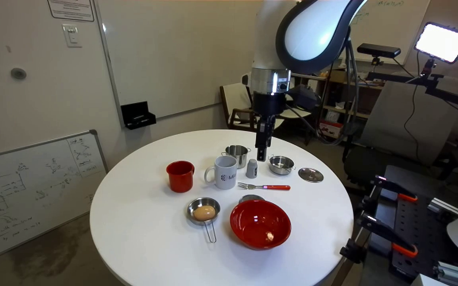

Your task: Move the cup backwards

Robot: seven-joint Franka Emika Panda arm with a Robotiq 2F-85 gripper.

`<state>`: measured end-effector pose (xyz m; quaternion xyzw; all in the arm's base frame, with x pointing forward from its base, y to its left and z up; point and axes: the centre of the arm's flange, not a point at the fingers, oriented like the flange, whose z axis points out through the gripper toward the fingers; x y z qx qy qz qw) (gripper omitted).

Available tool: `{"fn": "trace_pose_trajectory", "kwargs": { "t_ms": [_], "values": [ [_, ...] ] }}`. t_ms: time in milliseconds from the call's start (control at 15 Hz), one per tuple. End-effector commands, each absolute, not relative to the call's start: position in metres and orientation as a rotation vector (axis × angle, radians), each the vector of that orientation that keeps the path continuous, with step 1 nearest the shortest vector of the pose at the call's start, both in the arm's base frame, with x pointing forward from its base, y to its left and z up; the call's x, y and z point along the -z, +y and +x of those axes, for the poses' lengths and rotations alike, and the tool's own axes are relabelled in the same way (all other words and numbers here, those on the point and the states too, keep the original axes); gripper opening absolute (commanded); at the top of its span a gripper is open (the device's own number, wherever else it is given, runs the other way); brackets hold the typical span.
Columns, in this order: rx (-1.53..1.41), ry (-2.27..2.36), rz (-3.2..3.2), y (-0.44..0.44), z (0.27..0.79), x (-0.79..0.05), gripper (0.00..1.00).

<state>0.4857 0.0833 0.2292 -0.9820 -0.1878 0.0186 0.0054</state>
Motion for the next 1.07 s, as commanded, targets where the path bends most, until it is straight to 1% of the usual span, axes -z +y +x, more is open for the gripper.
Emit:
{"fn": "trace_pose_trajectory", "kwargs": {
  "t_ms": [0,333,533,667,733,1000],
  "values": [
    [-0.081,-0.863,-3.056,0.072,0.535,-0.201,1.0],
    [-0.093,-1.17,-3.067,0.053,0.586,-0.171,1.0],
    [-0.043,-1.273,-2.998,0.054,0.61,-0.157,1.0],
    [-0.028,-1.311,-2.946,0.056,0.618,-0.15,1.0],
    [-0.06,-1.254,-2.999,0.056,0.594,-0.161,1.0],
    [-0.05,-1.289,-2.969,0.057,0.605,-0.151,1.0]
  ]
}}
